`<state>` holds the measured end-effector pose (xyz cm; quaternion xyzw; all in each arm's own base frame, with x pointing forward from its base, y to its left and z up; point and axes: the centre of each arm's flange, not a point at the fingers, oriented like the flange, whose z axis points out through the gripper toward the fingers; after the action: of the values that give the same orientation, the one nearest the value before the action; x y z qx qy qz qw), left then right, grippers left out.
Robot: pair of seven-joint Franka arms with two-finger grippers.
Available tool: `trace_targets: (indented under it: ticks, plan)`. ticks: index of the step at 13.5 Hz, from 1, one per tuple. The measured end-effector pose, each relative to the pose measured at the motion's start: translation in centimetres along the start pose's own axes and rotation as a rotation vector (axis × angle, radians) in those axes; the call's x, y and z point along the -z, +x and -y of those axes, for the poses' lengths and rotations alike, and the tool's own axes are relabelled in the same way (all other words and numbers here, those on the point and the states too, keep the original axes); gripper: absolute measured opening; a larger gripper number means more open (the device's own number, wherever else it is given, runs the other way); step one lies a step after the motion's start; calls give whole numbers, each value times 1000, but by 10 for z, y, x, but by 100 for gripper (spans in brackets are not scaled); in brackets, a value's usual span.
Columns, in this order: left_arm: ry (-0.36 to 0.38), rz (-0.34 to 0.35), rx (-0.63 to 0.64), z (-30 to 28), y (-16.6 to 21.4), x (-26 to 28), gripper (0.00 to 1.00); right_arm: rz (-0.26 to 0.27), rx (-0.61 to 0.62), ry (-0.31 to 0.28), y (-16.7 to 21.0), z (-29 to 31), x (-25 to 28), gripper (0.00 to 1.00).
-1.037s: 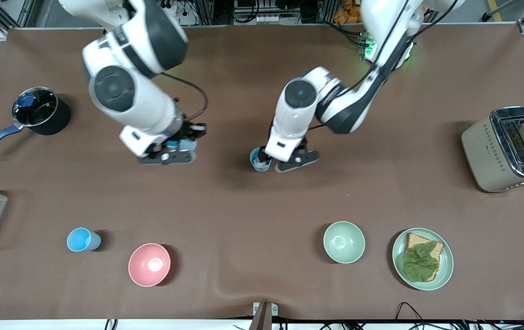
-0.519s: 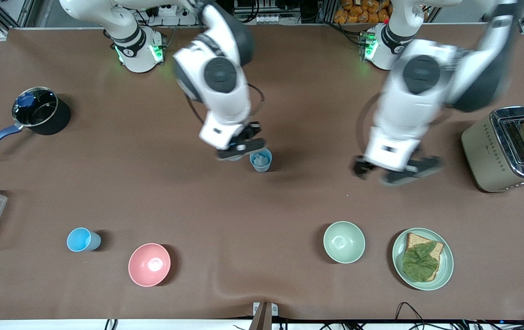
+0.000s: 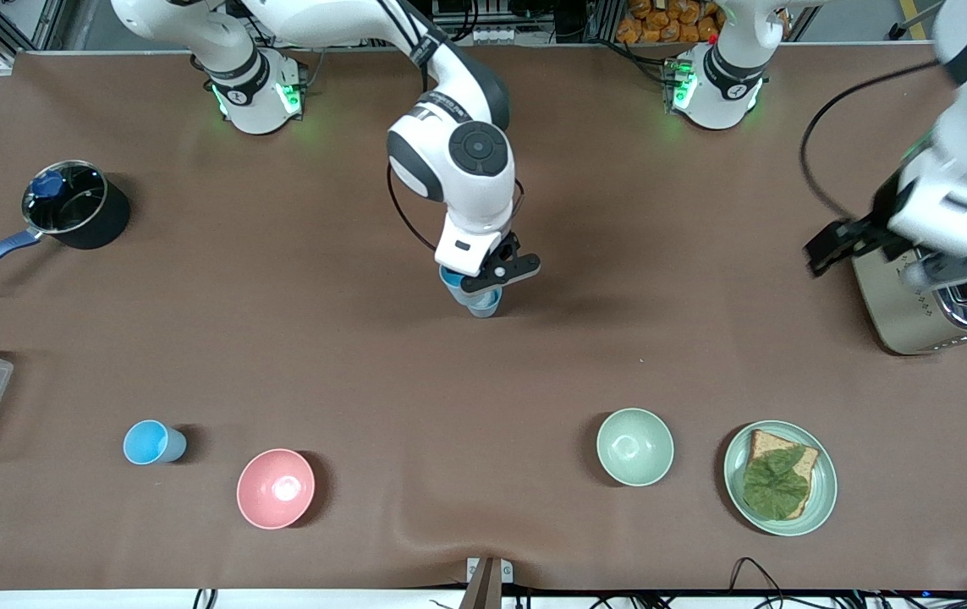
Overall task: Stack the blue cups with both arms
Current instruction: 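Lower the stacked blue cups onto the table middle with the right gripper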
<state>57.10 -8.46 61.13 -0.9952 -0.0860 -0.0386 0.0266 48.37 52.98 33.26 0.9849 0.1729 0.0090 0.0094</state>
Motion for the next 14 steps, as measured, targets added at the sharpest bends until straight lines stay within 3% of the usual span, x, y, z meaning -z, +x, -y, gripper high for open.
trace_targets:
  ticks: [5, 13, 14]
  plan:
    - [10, 52, -48, 12, -1, -9, 100, -13, 8, -9, -6, 17, -14, 4]
    - [1, 71, -21, 28, -9, -10, 100, -25, 44, -63, -7, 18, -27, 4]
    - [1, 69, -18, 30, -10, -9, 100, -32, 49, -73, -6, 17, -27, 10]
